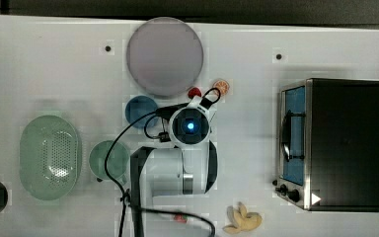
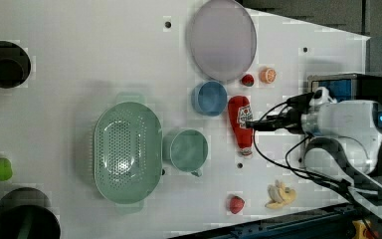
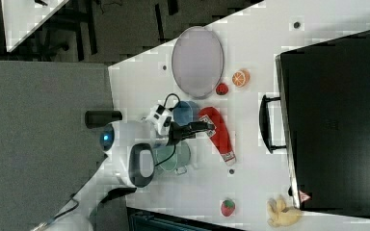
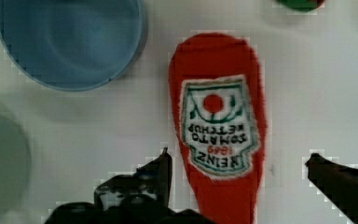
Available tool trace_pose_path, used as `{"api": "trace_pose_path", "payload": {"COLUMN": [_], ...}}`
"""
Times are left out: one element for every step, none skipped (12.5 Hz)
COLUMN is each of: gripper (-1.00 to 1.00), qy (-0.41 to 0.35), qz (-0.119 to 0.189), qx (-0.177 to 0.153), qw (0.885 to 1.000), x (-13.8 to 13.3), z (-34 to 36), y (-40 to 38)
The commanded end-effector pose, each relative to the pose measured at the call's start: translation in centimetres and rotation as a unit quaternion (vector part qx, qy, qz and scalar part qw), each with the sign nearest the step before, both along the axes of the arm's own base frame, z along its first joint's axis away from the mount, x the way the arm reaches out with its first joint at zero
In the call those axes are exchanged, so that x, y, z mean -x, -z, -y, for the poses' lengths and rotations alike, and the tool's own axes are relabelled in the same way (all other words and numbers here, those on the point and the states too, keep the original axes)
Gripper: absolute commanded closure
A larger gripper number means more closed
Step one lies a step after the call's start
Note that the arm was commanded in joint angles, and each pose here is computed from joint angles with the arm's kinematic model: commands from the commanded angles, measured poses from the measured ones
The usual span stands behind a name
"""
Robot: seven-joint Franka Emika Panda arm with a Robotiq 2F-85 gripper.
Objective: Pick Ketchup from the table and place it in strainer.
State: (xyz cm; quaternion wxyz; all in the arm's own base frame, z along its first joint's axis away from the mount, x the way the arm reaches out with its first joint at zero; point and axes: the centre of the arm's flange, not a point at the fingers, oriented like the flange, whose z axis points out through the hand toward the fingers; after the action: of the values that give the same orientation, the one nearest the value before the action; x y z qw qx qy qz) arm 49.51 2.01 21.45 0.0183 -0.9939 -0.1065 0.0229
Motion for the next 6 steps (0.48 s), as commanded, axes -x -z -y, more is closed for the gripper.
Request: {"api": "trace_pose_path", "payload": {"gripper": [-1.0, -1.0, -1.0, -1.0, -1.0, -0.92], "qy": [-0.021, -0.02, -0.019, -0.018, -0.016, -0.015], "qz": [0.005, 0.004, 0.007, 0.012, 0.013, 0.011], "qx": [-0.004, -0.006, -0.007, -0.008, -0.009, -0.009], "qw": [1.0, 1.0, 1.0, 1.0, 1.0, 1.0], "x": [0.1, 0.2, 0.2, 0.2, 0.3, 0.4], "z": [0.7, 0.7, 0.7, 0.7, 0.7, 0.9], "y": [2.5, 3.4, 4.2, 4.8, 5.4, 5.9]}}
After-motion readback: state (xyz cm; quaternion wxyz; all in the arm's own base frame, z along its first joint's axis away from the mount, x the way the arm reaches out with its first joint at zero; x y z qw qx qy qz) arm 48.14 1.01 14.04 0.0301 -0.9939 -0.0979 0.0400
